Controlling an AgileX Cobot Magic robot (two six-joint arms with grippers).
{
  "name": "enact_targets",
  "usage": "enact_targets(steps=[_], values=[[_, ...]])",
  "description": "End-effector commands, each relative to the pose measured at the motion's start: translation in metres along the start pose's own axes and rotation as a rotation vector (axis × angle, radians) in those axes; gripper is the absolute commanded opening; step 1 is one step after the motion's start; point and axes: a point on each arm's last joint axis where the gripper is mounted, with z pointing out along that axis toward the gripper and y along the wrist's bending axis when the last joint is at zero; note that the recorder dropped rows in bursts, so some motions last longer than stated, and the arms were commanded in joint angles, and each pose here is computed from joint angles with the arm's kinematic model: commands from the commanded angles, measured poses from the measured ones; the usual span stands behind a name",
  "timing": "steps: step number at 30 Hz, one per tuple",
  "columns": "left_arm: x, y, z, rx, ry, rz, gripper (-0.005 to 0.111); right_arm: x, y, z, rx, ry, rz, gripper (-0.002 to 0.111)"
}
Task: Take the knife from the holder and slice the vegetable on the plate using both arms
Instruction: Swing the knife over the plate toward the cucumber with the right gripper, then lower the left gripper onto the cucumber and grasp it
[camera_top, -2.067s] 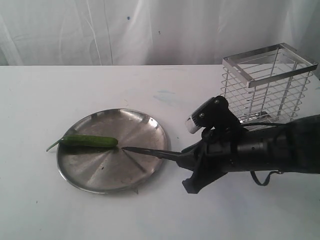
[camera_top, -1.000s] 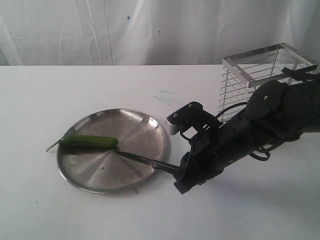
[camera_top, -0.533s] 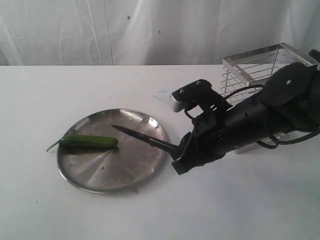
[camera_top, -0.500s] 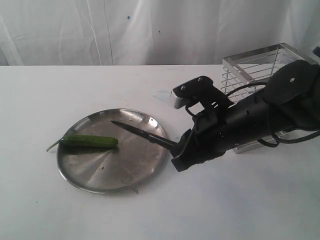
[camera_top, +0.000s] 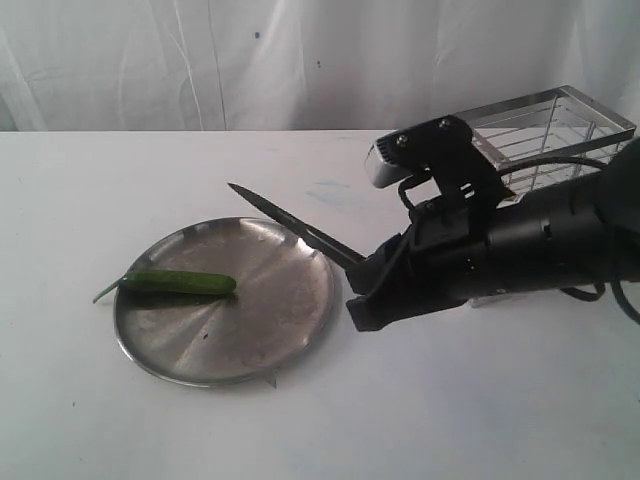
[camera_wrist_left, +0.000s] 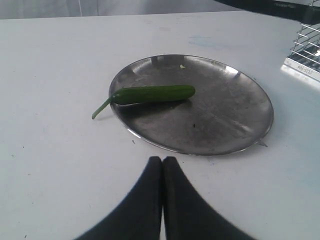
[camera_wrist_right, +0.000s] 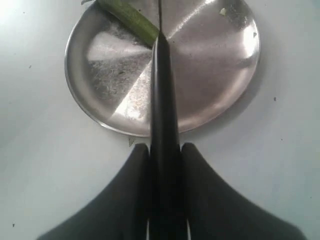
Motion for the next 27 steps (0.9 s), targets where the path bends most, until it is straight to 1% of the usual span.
enact_targets(steps=[1,3,6,12,17,19,20,21,22,23,24,26,27], values=[[0.002,0.000,0.000,0.001,0.001,-0.008,0.005,0.005,0.013,-0.005,0.027,-0.055,0.014,0.000],[0.002,0.000,0.000,0.001,0.001,-0.008,0.005,0.007,0.019,-0.004,0.041,-0.077,0.028,0.000],[0.002,0.000,0.000,0.001,0.001,-0.008,0.005,0.010,0.026,-0.002,0.054,-0.105,0.094,0.000],[0.002,0.000,0.000,0.001,0.001,-0.008,0.005,0.009,0.042,0.002,0.050,-0.147,0.100,0.000],[0.001,0.000,0.000,0.000,-0.003,-0.008,0.005,0.014,0.050,0.016,0.028,-0.102,0.122,0.000],[-0.001,0.000,0.000,-0.001,-0.035,-0.008,0.005,0.019,0.054,0.024,0.020,-0.070,0.135,0.000],[-0.004,0.000,0.000,0.001,-0.067,-0.035,0.005,0.021,0.055,0.028,0.020,-0.053,0.137,0.000],[-0.008,0.000,0.000,0.009,-0.103,-0.095,0.005,0.023,0.054,0.033,0.027,-0.041,0.144,0.000],[-0.016,0.000,-0.001,0.024,-0.194,-0.214,0.005,0.026,0.051,0.042,0.060,-0.041,0.174,0.000],[-0.021,0.000,-0.003,0.033,-0.255,-0.283,0.005,0.025,0.050,0.045,0.073,-0.048,0.181,0.000],[-0.029,0.002,-0.005,0.051,-0.344,-0.399,0.005,0.024,0.048,0.050,0.090,-0.051,0.181,0.000],[-0.035,0.003,-0.007,0.072,-0.418,-0.495,0.005,0.023,0.048,0.054,0.085,-0.041,0.182,0.000],[-0.036,0.003,-0.008,0.076,-0.430,-0.502,0.005,0.022,0.048,0.055,0.084,-0.040,0.182,0.000]])
